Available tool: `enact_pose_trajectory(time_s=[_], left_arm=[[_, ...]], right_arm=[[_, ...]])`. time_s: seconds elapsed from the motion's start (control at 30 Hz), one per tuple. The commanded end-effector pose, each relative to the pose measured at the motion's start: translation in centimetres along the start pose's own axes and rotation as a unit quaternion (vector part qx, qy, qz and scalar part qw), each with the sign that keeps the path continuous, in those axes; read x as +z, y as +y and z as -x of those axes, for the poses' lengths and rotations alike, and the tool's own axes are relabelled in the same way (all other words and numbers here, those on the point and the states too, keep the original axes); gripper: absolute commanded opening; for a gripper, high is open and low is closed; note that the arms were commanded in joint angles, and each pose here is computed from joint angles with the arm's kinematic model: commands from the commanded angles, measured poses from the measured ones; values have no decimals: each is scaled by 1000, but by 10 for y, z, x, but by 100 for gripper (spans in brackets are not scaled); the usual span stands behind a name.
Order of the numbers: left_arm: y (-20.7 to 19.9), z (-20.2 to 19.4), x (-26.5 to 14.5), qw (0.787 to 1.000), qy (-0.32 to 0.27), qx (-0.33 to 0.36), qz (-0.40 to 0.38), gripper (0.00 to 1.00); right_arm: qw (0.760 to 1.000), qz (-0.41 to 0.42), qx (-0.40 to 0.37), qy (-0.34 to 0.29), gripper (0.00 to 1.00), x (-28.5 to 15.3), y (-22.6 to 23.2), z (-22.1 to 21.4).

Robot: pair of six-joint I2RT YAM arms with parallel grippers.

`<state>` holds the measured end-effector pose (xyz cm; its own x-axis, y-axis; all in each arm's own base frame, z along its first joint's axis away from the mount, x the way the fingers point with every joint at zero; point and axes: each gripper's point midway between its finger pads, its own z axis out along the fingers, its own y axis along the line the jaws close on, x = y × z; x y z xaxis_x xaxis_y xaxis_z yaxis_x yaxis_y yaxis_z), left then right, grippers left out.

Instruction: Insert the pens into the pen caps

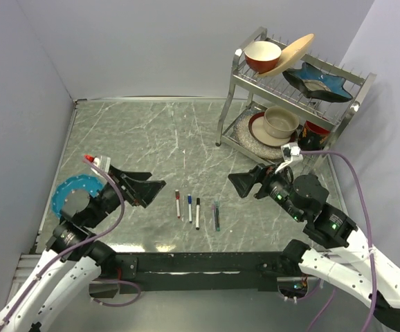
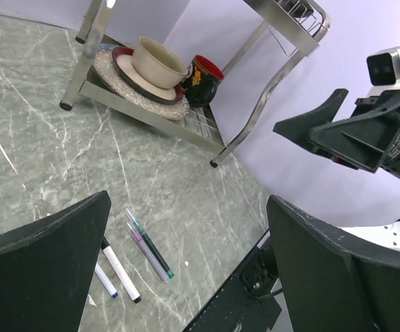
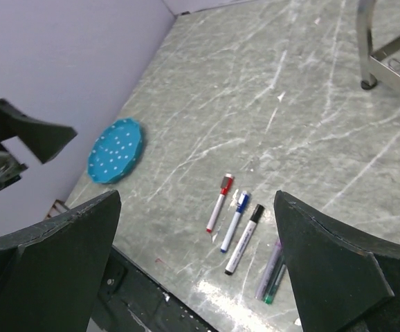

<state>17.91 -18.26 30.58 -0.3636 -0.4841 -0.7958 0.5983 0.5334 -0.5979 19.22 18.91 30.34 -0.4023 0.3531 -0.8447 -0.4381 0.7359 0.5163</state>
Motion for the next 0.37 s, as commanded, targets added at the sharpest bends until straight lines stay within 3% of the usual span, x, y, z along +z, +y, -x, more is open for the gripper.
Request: enact_pose_trajectory(time_s=[0.0, 0.33], left_arm=[[-8, 1, -5, 1000, -1, 12, -19, 99], [-8, 0, -3, 1000, 5, 13, -19, 99]], right_arm=[[1000, -18, 7, -19, 100, 1, -4, 9], [999, 1, 7, -32, 100, -1, 1, 12]])
